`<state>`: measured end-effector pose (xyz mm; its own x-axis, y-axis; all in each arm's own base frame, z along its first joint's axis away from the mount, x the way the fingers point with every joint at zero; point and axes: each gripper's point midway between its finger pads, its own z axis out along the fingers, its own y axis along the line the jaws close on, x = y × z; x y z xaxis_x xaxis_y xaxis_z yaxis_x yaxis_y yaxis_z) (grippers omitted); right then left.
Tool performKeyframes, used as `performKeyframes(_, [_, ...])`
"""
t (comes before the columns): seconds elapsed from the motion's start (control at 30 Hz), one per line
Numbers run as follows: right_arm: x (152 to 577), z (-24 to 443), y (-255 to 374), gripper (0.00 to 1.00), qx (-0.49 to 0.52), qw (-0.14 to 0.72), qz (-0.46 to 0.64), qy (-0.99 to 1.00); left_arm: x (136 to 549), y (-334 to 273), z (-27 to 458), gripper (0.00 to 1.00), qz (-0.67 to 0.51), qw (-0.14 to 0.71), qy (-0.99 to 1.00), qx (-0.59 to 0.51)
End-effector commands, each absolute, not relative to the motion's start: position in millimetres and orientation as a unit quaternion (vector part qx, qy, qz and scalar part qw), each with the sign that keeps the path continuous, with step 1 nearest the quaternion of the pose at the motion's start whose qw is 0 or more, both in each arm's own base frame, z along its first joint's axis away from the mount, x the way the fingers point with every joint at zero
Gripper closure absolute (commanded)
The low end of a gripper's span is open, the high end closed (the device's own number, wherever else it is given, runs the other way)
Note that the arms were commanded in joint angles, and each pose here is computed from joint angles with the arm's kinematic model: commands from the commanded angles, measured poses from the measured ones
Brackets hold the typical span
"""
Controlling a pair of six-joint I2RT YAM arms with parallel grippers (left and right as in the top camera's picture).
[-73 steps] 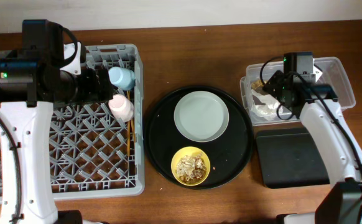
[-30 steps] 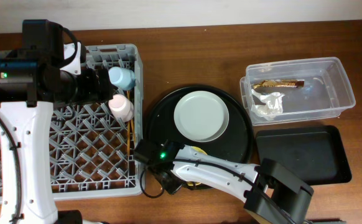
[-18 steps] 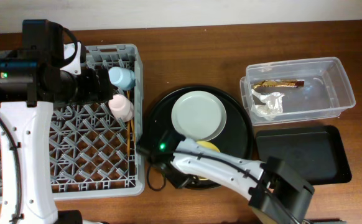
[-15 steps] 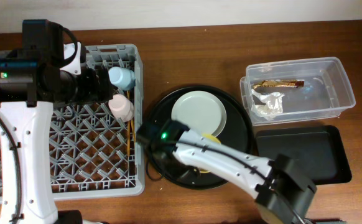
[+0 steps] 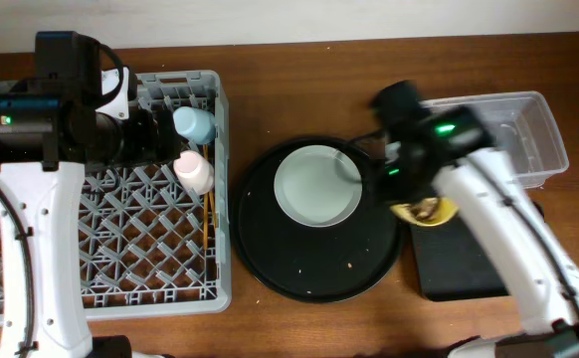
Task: Sort waste into correct bins and load items into the dishwasher rack
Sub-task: 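Carry the yellow bowl with the right gripper over the black rectangular tray, then tip the yellow bowl to pour the food scraps onto the black tray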
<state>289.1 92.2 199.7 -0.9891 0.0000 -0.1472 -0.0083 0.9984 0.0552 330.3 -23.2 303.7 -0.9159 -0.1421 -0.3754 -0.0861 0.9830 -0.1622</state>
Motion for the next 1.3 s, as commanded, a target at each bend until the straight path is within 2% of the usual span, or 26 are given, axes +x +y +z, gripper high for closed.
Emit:
performKeyframes(0.0, [292.1,225.5,73.2,0.96,0.013,0.099,0.119,0.988,332.2,-21.8,303.9,0.01,-0.07,0.198,0.976,-0.064])
performKeyframes(0.4, [284.5,205.2,18.4,0.96,0.081,0.101,0.324,0.937,332.2,-21.8,303.8,0.01,-0.07,0.197,0.976,-0.064])
performKeyframes(0.5, [280.4,199.2,9.9,0.96,0.094,0.129,0.401,0.902,332.2,-21.8,303.9,0.01,-0.07,0.198,0.976,-0.064])
performKeyframes(0.93, [265.2,149.5,-44.9,0.96,0.222,0.311,0.545,0.746,332.2,-21.8,303.9,0.01,-0.07,0.198,0.976,-0.064])
performKeyframes(1.1, [257.7,143.2,-39.8,0.96,0.234,0.333,0.573,0.712,332.2,-21.8,303.9,0.01,-0.07,0.198,0.976,-0.064])
performKeyframes(1.27, [259.8,160.1,-40.4,0.96,0.241,0.347,0.609,0.672,332.2,-21.8,303.9,0.01,-0.07,0.198,0.976,-0.064])
